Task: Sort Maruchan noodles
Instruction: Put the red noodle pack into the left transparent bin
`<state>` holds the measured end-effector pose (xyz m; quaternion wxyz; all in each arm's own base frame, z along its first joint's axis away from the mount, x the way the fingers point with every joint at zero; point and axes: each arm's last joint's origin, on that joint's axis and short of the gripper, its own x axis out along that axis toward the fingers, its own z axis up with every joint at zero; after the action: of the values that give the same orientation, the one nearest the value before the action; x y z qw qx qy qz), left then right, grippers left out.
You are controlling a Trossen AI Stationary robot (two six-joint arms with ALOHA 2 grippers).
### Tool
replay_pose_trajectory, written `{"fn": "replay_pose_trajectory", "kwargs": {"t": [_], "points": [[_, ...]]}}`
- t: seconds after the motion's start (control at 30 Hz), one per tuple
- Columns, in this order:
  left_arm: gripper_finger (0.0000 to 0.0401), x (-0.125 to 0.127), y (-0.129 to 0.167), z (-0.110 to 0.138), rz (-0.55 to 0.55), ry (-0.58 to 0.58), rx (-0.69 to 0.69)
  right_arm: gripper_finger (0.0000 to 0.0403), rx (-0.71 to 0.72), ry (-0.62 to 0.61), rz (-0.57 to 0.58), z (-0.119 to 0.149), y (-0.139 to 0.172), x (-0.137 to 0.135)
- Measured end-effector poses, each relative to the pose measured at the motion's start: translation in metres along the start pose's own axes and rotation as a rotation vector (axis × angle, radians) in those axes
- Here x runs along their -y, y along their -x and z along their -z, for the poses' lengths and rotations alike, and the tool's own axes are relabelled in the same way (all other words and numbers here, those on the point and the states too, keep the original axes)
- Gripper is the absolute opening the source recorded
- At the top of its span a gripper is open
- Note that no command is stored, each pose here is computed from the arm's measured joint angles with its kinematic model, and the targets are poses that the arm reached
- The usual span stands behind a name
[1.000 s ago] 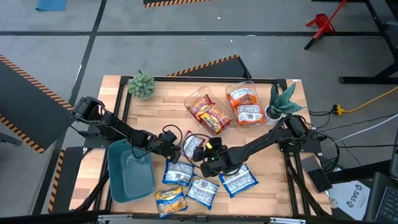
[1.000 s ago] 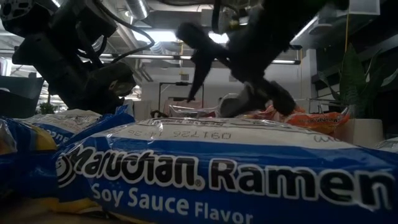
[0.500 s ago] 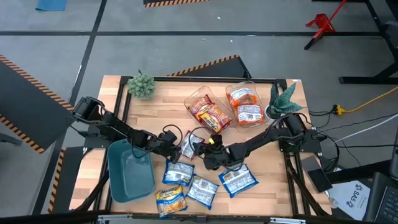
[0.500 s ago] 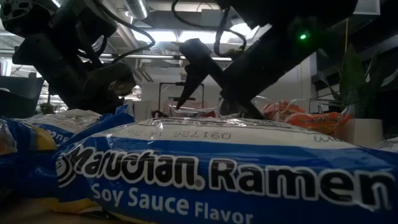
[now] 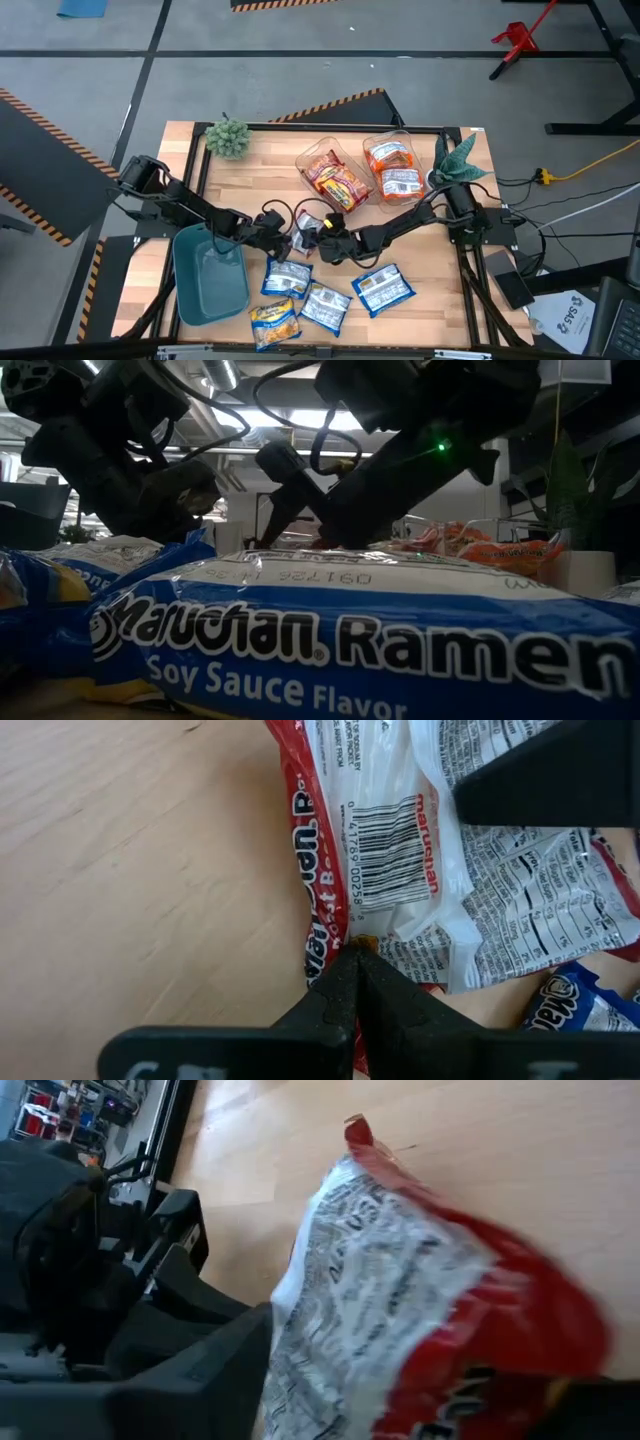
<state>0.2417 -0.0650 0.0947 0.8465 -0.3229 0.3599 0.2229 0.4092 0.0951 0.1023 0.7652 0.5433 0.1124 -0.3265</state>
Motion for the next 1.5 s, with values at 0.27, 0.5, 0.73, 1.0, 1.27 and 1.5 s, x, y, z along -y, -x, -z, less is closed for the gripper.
{"fn": "replay_pose_trajectory", "kwargs": {"t": [0.27,0.5,0.73,1.0,1.27,1.5], "points": [[0.0,0.008,0.009,-0.003,0.079,-0.023,0.035,0.0102,-0.017,-0.031,-0.037,0.001,0.0,-0.005],[0.0,0.019,0.033,-0.015,0.221,0.0,0.021,0.0102,-0.026,0.007,-0.083,-0.002,0.005,-0.012],[0.0,0.03,0.078,-0.04,0.429,0.049,0.112,0.0102,0.028,0.056,-0.154,-0.02,0.027,-0.039],[0.0,0.026,0.139,-0.065,0.606,0.055,0.333,0.0102,0.158,0.178,-0.161,-0.082,0.054,-0.072],[0.0,0.017,0.165,-0.072,0.631,0.031,0.453,0.0111,0.249,0.234,-0.062,-0.159,0.052,-0.071],[0.0,0.015,0.166,-0.071,0.612,0.003,0.451,0.0113,0.236,0.222,0.085,-0.191,0.033,-0.047]]}}
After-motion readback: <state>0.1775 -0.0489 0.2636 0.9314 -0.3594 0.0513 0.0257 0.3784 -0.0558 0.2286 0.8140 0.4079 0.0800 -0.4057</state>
